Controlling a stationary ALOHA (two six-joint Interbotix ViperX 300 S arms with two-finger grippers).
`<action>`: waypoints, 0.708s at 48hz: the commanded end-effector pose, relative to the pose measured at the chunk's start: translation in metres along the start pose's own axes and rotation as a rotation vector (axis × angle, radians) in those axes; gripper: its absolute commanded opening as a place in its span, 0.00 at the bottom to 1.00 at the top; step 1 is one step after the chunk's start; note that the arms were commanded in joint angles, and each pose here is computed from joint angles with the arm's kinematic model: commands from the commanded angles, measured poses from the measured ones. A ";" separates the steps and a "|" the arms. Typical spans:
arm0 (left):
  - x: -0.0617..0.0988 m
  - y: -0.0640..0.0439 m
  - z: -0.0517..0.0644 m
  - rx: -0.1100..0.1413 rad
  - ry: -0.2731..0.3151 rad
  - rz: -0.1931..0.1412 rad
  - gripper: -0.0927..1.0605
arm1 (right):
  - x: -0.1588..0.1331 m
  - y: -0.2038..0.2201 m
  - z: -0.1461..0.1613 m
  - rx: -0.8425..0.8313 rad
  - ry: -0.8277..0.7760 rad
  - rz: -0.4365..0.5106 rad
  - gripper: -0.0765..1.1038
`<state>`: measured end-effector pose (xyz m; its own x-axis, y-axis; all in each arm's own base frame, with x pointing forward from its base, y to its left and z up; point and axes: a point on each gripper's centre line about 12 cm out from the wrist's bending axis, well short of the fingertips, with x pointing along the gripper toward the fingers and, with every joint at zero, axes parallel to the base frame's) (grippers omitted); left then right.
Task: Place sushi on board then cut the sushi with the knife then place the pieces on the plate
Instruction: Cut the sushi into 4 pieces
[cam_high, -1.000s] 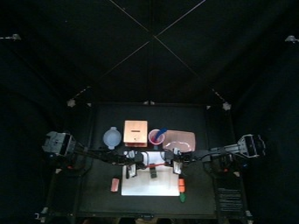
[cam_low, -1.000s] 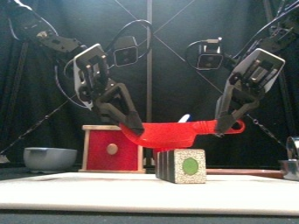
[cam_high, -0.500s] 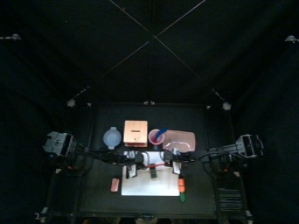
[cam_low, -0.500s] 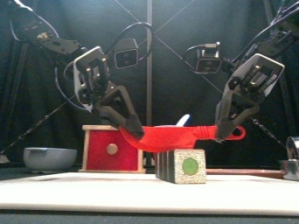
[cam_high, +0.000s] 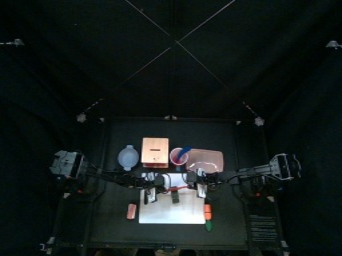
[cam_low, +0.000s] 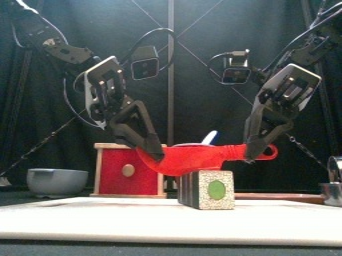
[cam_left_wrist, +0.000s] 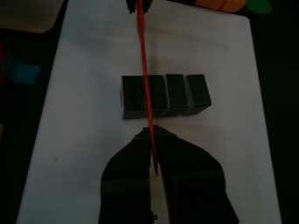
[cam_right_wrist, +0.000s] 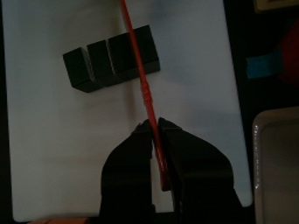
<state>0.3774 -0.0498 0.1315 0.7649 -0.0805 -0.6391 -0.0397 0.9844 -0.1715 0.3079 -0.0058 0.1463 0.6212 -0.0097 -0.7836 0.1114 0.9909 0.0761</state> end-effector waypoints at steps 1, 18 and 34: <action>0.000 -0.009 0.002 0.015 -0.005 -0.019 0.41 | -0.001 -0.008 0.002 0.028 0.002 -0.017 0.35; 0.018 -0.003 -0.020 0.021 0.069 0.001 0.41 | 0.021 -0.008 -0.017 0.057 0.098 -0.019 0.35; 0.019 0.005 -0.019 0.051 0.068 0.012 0.41 | 0.019 -0.022 -0.013 0.063 0.083 -0.048 0.35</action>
<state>0.3801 -0.0486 0.0993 0.7136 -0.0715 -0.6969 -0.0355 0.9898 -0.1379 0.3098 -0.0093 0.1161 0.5402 -0.0113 -0.8415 0.1426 0.9867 0.0783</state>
